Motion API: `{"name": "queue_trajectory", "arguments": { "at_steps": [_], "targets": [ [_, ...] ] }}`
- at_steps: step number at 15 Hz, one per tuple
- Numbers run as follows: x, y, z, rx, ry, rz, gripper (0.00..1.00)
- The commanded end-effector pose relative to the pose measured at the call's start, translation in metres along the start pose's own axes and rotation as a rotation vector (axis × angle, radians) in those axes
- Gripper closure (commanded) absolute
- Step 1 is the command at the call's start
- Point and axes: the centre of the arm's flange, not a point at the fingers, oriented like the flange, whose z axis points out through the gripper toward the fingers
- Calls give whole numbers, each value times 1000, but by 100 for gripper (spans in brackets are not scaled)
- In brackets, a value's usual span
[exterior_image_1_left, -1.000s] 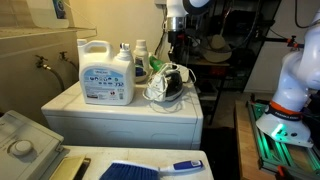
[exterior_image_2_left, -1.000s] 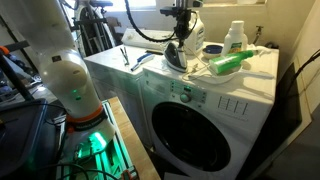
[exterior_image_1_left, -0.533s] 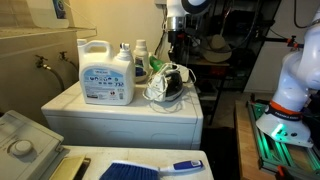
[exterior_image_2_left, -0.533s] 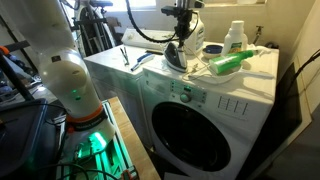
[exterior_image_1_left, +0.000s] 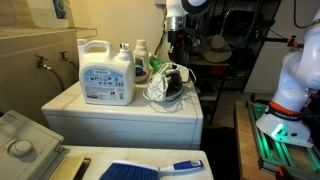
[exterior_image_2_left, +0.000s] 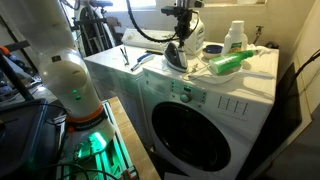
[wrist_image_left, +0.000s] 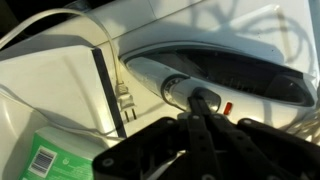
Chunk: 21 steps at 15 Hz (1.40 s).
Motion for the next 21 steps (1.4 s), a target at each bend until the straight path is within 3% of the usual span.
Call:
{"name": "queue_trajectory", "arguments": {
  "at_steps": [1, 10, 11, 17, 21],
  "targets": [
    [-1, 0, 5, -59, -24, -22, 71],
    [-6, -19, -35, -107, 62, -127, 4],
    [-8, -23, -43, -113, 71, -142, 0],
    [-26, -26, -98, -116, 101, -313, 0],
    [-40, -25, -133, -102, 106, -316, 0]
  ]
}}
